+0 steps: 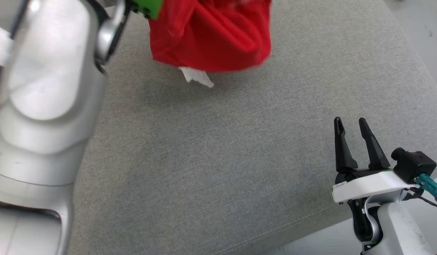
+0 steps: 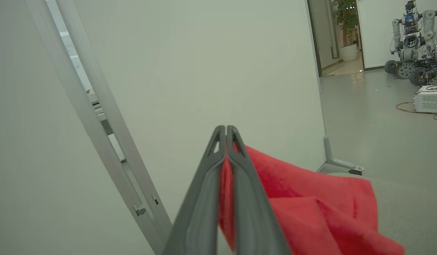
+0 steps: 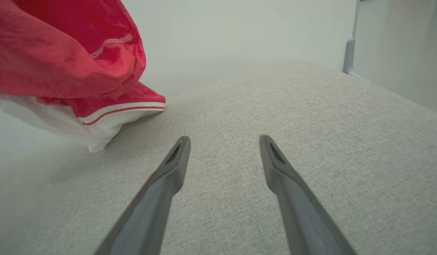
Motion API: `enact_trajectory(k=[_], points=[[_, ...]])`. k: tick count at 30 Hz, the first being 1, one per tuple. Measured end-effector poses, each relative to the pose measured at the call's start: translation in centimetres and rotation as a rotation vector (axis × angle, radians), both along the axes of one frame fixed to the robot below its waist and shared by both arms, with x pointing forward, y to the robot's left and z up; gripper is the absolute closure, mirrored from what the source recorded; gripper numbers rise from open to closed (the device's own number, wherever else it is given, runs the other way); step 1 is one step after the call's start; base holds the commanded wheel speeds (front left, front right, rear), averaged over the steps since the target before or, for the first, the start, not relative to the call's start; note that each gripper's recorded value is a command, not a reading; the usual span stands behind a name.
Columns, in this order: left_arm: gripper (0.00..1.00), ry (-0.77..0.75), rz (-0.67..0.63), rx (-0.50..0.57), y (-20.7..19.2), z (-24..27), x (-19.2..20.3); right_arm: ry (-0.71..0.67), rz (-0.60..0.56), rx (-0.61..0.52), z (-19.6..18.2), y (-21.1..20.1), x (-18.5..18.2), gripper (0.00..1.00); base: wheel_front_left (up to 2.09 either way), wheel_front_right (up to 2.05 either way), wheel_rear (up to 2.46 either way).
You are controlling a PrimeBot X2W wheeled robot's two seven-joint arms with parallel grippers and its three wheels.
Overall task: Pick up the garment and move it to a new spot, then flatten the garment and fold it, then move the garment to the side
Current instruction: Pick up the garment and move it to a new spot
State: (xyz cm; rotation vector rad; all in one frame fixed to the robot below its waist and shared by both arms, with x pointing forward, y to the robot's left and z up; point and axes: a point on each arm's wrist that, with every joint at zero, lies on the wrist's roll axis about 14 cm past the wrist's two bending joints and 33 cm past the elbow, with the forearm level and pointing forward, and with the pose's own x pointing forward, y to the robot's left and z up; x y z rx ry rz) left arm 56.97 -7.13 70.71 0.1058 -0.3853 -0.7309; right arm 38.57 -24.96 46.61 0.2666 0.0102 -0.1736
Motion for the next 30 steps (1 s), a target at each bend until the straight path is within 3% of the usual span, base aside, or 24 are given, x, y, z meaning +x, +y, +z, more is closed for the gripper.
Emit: enact_trajectory(k=[6, 17, 18, 19, 30], points=[[1.00, 0.180, -0.052, 0.025, -1.9, -8.3, -1.8, -0.006, 0.004, 0.004, 0.1, 0.2, 0.3, 0.00, 0.00, 0.00, 0.00], [1.00, 0.519, -0.053, 0.082, -0.7, -23.1, -8.5, -0.022, 0.039, 0.003, 0.5, 1.4, 0.7, 0.00, 0.00, 0.00, 0.00], [0.56, 0.528, -0.056, 0.081, -0.8, -23.5, -9.0, -0.024, 0.042, 0.004, 0.5, 1.4, 0.7, 0.00, 0.00, 0.00, 0.00], [0.00, 0.526, -0.055, 0.071, -0.7, -23.5, -9.2, -0.026, 0.044, 0.004, 0.6, 1.5, 0.7, 0.00, 0.00, 0.00, 0.00], [0.00, 0.310, 0.056, -0.058, 3.3, -16.8, -7.8, -0.063, 0.092, -0.018, 2.1, 2.8, -0.1, 0.00, 0.00, 0.00, 0.00]])
